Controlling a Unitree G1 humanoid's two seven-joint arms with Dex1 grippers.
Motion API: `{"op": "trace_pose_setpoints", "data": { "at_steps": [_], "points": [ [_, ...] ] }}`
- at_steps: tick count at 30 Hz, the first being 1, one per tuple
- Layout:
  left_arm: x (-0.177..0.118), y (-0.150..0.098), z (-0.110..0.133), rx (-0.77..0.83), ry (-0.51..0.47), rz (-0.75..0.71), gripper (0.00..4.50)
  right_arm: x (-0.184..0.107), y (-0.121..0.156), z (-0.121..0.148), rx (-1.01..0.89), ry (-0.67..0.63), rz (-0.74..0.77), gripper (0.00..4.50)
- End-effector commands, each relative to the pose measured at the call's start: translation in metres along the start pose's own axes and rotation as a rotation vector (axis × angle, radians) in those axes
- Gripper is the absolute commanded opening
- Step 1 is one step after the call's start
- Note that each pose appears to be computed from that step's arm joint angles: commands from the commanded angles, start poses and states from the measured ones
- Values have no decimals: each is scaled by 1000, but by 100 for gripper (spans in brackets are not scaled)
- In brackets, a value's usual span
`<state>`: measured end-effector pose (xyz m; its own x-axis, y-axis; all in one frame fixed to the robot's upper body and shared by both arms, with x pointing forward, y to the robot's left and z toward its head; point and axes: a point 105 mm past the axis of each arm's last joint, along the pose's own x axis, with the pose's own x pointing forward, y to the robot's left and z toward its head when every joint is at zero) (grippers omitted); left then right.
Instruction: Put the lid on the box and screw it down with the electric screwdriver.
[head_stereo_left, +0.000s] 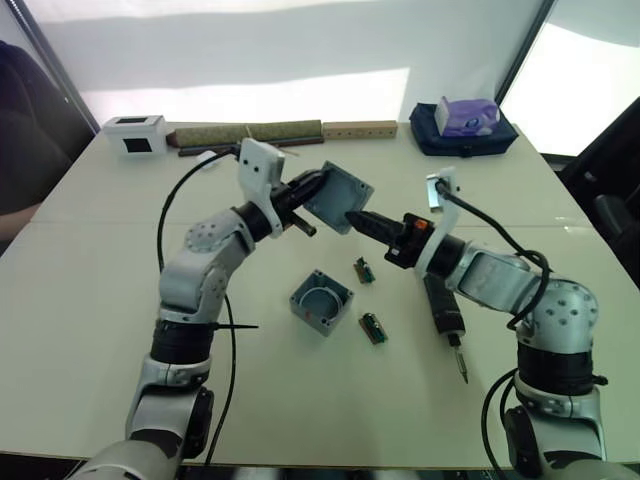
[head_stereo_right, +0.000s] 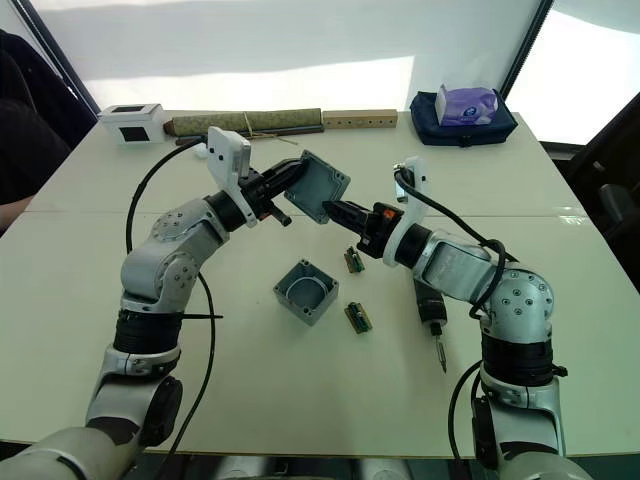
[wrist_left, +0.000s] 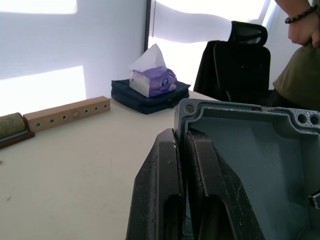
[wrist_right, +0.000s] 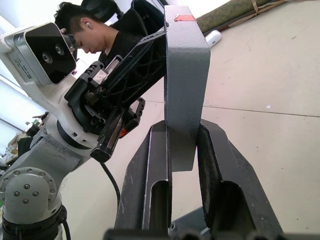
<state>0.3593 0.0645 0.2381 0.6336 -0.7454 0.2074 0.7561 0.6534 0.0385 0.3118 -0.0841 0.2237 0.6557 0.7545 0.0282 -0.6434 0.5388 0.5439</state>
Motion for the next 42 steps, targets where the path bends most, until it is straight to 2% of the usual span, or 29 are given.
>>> {"op": "trace_pose_setpoints", "data": {
  "at_steps": [1, 5, 7, 8, 10, 12, 14, 16, 18, 19, 26, 38, 42],
  "points": [
    [-19, -2, 2, -11, 49, -84, 181, -6, 22, 23, -147, -88, 78, 17],
    [-44, 4, 10, -73, 111, -169, 345, -14, 13, 17, -401, -23, 30, 17],
    [-62, 5, 11, -89, 193, -242, 428, -18, 6, 10, -650, 30, 0, 17],
    [-68, 5, 11, -89, 222, -267, 444, -19, 4, 7, -746, 49, 0, 17],
    [-76, 6, 11, -83, 258, -298, 444, -21, 1, 3, -907, 67, 14, 17],
    [-90, 11, 13, -73, 318, -340, 444, -26, -1, -9, -1212, 116, 64, 17],
    [-103, 12, 17, -58, 368, -406, 444, -29, -11, -15, -1456, 99, 58, 17],
    [-115, 9, 18, -26, 429, -491, 444, -35, -17, -33, -1893, 91, 107, 17],
    [-119, 10, 16, -8, 453, -512, 444, -41, -20, -52, -2137, 84, 219, 17],
    [-120, 11, 15, -3, 460, -518, 444, -42, -22, -56, -2194, 66, 226, 17],
    [-120, 18, 10, 14, 491, -511, 444, -40, -33, -66, -2407, -20, 57, 17],
    [-125, 17, 4, 23, 550, -529, 444, -27, -20, -103, -2390, -71, 18, 17],
    [-128, 15, 4, 28, 563, -550, 444, -20, -21, -105, -2393, -74, 4, 17]
  ]
}}
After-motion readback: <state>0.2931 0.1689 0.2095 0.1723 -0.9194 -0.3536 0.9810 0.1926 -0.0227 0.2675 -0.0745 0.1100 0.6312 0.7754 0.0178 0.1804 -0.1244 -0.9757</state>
